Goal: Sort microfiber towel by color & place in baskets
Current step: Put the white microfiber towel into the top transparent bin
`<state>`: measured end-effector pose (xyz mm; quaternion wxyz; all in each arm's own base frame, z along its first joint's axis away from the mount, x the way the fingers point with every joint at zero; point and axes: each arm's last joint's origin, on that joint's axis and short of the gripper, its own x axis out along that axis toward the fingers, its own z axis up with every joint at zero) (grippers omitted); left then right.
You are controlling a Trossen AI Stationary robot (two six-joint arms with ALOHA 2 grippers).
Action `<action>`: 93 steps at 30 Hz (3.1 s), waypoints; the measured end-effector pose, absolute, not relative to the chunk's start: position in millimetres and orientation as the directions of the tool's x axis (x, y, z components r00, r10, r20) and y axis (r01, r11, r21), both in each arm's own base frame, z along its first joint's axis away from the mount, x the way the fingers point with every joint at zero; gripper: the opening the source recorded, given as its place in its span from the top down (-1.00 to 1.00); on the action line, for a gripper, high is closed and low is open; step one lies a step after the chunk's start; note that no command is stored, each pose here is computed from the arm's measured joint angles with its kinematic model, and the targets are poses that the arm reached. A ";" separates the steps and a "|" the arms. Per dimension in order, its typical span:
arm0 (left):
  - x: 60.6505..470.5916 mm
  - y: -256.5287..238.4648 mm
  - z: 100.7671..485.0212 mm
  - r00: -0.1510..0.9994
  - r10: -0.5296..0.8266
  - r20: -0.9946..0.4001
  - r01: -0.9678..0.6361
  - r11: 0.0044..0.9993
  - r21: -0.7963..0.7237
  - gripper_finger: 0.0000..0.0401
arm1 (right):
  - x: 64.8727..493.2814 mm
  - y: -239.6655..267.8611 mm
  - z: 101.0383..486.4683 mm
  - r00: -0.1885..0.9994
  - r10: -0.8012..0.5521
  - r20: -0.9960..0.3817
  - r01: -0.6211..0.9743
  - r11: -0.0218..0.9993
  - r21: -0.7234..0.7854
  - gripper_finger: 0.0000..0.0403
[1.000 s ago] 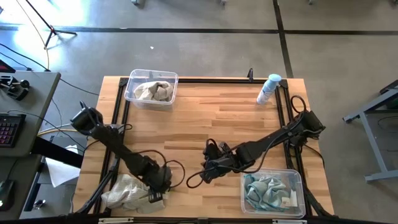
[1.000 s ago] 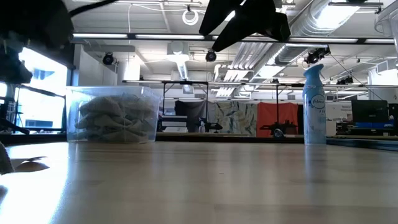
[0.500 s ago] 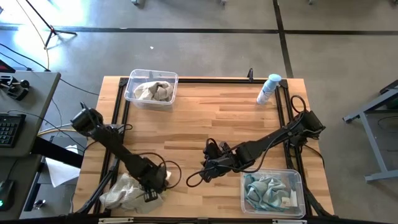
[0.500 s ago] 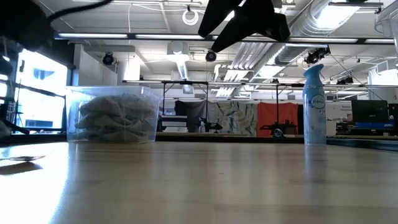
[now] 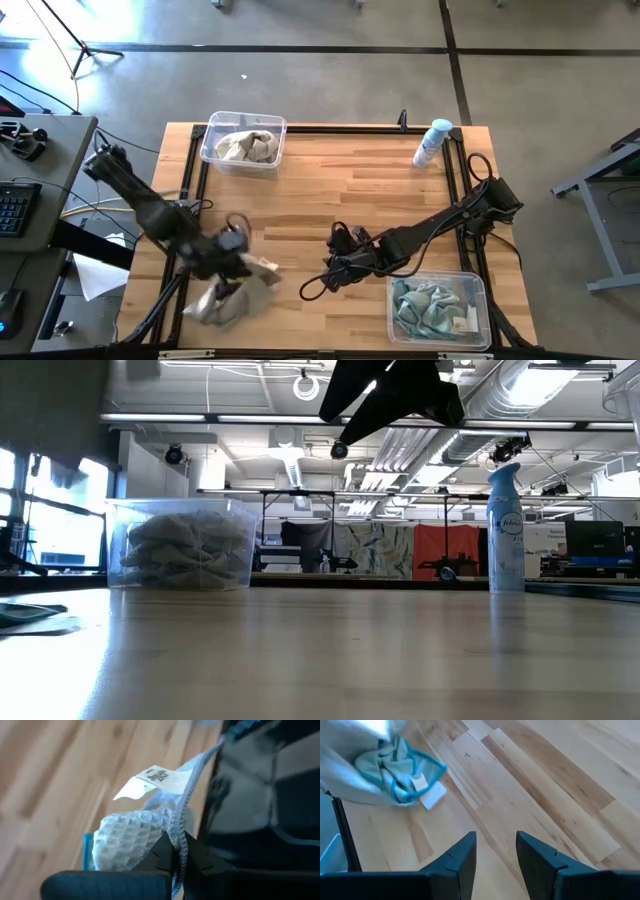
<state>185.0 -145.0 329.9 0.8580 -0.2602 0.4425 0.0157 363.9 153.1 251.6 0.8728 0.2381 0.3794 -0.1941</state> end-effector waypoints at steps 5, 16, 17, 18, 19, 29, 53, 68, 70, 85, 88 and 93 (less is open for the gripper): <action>167.7 -131.4 370.8 0.759 -0.160 -0.631 -0.183 0.878 -0.443 1.00 | 363.9 152.0 251.9 0.640 -0.193 -0.743 0.533 0.809 0.249 0.34; 148.2 -98.1 430.8 0.918 0.049 -0.393 -0.189 0.927 -0.324 1.00 | 359.9 148.7 247.0 0.590 -0.224 -0.776 0.542 0.822 0.175 0.34; 147.5 -93.9 434.2 0.922 0.076 -0.379 -0.204 0.928 -0.312 1.00 | 360.1 148.1 245.1 0.581 -0.226 -0.782 0.540 0.826 0.163 0.35; 146.7 -89.5 437.5 0.926 0.102 -0.364 -0.222 0.926 -0.305 1.00 | 361.3 147.1 242.1 0.570 -0.226 -0.790 0.541 0.827 0.153 0.37; 145.6 -84.4 440.7 0.927 0.131 -0.352 -0.243 0.924 -0.295 1.00 | 362.5 146.2 239.6 0.562 -0.220 -0.798 0.536 0.831 0.148 0.40; 124.4 -25.3 470.2 0.872 0.420 -0.253 -0.476 0.849 -0.229 1.00 | 371.9 129.7 226.3 0.506 -0.218 -0.835 0.482 0.874 0.064 0.95; 153.3 94.0 489.8 0.487 0.845 -0.221 -0.848 0.518 0.110 1.00 | 396.2 45.6 227.2 0.487 -0.164 -0.858 0.283 0.959 -0.023 1.00; 138.5 122.5 477.4 0.462 0.816 -0.349 -0.861 0.507 0.047 1.00 | 396.9 15.9 225.8 0.457 -0.112 -0.882 0.128 0.990 -0.060 1.00; 140.6 123.5 466.9 0.453 0.787 -0.418 -0.850 0.523 0.063 1.00 | 395.8 10.6 225.2 0.443 -0.109 -0.890 0.121 0.991 -0.062 1.00; 162.0 147.6 353.0 0.246 0.689 -0.681 -0.923 0.381 0.052 1.00 | 396.2 -6.5 225.1 0.443 -0.055 -0.895 0.128 0.992 0.003 1.00; 161.7 157.5 329.1 0.165 0.678 -0.716 -0.940 0.329 0.095 1.00 | 397.8 -6.5 225.9 0.460 -0.055 -0.886 0.165 0.986 0.024 1.00; 157.0 176.1 307.9 -0.070 0.724 -0.686 -0.947 0.168 0.273 1.00 | 399.3 -6.5 226.8 0.475 -0.055 -0.878 0.261 0.962 0.081 1.00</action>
